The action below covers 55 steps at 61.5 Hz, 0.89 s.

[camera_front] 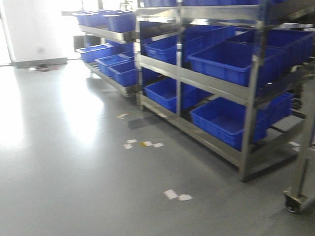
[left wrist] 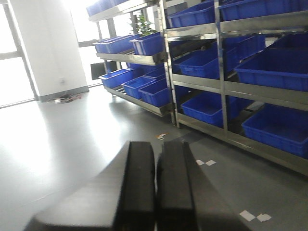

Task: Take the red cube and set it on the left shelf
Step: 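Drive the base away from the table holding the red cube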

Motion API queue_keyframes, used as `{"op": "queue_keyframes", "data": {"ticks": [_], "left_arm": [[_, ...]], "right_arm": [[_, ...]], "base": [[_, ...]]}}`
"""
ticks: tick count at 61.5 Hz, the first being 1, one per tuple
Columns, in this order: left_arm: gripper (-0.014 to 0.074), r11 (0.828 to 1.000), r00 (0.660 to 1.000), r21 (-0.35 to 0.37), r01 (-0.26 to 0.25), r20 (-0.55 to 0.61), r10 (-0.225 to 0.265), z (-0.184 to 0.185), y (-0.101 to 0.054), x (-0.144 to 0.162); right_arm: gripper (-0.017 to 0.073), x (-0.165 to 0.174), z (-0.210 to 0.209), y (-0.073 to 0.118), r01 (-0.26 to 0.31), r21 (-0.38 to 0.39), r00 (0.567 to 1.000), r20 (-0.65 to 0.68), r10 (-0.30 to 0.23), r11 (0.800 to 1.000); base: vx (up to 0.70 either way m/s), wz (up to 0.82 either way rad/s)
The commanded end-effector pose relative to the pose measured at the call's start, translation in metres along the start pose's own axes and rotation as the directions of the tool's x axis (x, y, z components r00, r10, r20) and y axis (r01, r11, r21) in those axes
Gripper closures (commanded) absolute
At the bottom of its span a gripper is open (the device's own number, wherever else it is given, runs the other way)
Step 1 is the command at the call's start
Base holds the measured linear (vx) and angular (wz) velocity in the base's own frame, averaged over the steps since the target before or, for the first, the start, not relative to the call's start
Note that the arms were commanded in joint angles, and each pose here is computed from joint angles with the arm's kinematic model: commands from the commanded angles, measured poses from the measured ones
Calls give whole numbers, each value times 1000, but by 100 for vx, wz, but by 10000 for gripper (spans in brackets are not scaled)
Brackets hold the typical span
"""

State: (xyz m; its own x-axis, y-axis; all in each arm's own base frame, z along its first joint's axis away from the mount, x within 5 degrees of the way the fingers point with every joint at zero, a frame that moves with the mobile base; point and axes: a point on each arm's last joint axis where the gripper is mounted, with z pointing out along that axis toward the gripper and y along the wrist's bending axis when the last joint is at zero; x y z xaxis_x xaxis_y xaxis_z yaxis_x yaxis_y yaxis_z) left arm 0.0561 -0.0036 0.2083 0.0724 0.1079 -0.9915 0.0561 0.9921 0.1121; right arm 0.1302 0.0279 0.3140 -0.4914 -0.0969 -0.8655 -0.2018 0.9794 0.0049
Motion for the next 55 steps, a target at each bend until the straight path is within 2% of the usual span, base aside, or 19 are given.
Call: {"op": "queue_keyframes", "data": {"ticks": [1,55], "left_arm": [[488,1000,999,-11,9,52,-9,1,0,1],[488,1000,999,-11,9,52,-9,1,0,1]], "right_arm": [[501,-16,-3,0,9,-2,995,98,-8,1000],[501,-16,-3,0,9,-2,995,97,-8,1000]], "base": [[-21,67],[-24,51]]}}
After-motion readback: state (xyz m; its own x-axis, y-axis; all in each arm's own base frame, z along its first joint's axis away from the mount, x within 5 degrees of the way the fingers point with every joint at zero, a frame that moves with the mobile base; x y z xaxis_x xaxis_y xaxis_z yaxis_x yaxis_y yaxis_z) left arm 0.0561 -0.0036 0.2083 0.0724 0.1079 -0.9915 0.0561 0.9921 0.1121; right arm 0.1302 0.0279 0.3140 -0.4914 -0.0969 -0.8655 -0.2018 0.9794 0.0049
